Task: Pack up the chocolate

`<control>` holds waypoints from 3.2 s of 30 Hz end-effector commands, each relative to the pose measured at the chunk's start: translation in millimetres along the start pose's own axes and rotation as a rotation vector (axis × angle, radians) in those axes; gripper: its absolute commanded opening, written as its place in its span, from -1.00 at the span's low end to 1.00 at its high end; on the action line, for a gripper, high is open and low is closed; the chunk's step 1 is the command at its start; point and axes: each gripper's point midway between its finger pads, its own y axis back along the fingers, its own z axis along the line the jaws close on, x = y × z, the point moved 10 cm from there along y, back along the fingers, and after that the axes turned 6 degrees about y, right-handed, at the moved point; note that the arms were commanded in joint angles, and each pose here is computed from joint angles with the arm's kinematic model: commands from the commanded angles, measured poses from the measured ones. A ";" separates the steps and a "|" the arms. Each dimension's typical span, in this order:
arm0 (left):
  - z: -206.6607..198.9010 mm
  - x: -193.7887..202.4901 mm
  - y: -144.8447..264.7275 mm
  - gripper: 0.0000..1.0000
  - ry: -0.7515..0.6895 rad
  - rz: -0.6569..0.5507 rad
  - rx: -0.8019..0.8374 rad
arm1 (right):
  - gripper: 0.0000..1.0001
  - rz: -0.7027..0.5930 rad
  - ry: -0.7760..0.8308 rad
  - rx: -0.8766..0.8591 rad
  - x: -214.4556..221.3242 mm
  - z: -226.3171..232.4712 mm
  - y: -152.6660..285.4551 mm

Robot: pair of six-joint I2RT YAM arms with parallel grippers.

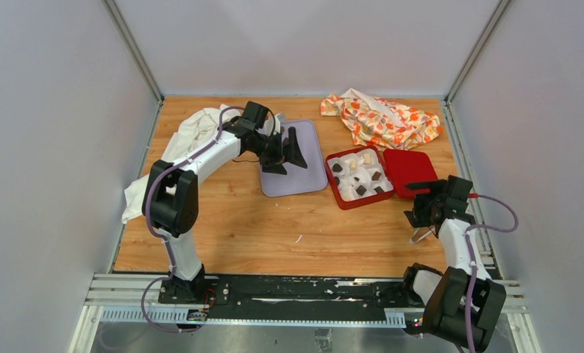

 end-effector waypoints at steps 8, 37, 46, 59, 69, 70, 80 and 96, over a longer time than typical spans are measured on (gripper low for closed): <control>-4.3 -2.7 -1.2 0.99 -0.015 0.027 -0.003 | 0.74 -0.077 -0.182 -0.144 -6.9 -5.1 -27.1; -4.0 -4.5 -2.8 0.98 -0.017 0.062 -0.021 | 0.34 -0.076 -0.159 -0.461 -21.2 13.5 -62.0; -4.7 -4.7 -5.9 0.98 -0.016 0.068 -0.022 | 0.00 -0.071 -0.146 -0.490 -22.2 20.3 -56.7; -6.4 -4.2 -8.3 0.97 -0.020 0.073 -0.019 | -0.45 -0.078 -0.168 -0.510 -23.4 23.3 -50.6; -7.5 -2.9 -9.1 0.97 -0.027 0.078 -0.016 | -0.83 -0.075 -0.170 -0.529 -22.7 25.1 -45.7; -7.6 -2.8 -9.0 0.97 -0.026 0.078 -0.016 | -0.84 -0.077 -0.168 -0.540 -22.9 26.7 -43.5; -12.4 -6.5 -8.2 0.97 -0.038 0.070 -0.004 | -1.00 -0.148 0.094 -0.603 -31.7 73.0 16.6; -36.3 -47.4 -37.5 0.99 0.017 0.001 0.041 | -1.00 0.042 0.197 -0.689 32.1 100.5 14.0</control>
